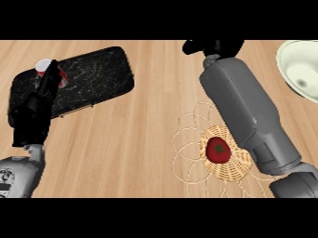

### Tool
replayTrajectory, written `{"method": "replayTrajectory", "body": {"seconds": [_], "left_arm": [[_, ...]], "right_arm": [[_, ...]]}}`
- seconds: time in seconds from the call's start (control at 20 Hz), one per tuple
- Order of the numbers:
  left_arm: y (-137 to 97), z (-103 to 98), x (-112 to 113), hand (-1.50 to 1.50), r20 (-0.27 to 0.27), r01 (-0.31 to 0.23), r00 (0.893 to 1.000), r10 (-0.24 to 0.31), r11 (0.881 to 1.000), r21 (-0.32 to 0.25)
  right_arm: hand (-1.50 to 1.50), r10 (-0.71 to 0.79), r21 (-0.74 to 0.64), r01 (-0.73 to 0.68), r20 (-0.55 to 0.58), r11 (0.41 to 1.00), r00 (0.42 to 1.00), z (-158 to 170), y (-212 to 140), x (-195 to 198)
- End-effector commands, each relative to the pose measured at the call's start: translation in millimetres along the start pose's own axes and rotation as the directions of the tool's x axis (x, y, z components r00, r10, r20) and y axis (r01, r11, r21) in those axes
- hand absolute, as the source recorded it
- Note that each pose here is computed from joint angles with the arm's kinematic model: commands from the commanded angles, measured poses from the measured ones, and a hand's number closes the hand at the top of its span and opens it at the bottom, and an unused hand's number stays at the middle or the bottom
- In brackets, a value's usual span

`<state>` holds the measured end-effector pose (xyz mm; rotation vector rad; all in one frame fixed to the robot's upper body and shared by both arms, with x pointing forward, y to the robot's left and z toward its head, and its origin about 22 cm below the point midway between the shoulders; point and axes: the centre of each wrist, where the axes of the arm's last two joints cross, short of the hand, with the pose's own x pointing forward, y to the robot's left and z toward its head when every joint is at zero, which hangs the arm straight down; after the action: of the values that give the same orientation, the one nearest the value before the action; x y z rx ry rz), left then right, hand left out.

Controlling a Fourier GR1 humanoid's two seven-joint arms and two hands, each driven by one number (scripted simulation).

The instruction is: Pick the cupcake from the placemat and place it in the bowl

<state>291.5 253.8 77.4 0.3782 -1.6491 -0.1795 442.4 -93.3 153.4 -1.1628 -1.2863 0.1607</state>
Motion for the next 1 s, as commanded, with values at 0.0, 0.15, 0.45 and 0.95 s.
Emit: {"method": "replayTrajectory", "body": {"seconds": [0.0, 0.15, 0.45, 0.95], "left_arm": [[2.2, 2.8, -2.2, 0.00, 0.001, 0.008, 1.000, -0.008, 1.000, 0.008], [4.8, -14.4, 3.4, 0.00, -0.005, -0.014, 1.000, 0.015, 1.000, 0.016], [-1.3, 8.7, 6.4, 0.00, 0.008, 0.004, 1.000, -0.004, 1.000, -0.010], [11.8, -1.8, 16.2, 0.00, 0.018, -0.002, 1.000, 0.002, 1.000, -0.003]], "right_arm": [[1.50, -0.039, -0.109, 0.031, -0.070, 0.994, 0.997, -29.0, -12.5, -19.9], [1.50, -0.097, -0.192, 0.081, -0.075, 0.978, 0.992, -45.5, -27.2, -37.9], [1.50, -0.067, -0.301, 0.032, -0.107, 0.953, 0.992, -82.2, -47.3, -95.2], [1.50, 0.104, -0.410, -0.164, -0.165, 0.897, 0.981, -136.1, -109.7, -211.4]]}}
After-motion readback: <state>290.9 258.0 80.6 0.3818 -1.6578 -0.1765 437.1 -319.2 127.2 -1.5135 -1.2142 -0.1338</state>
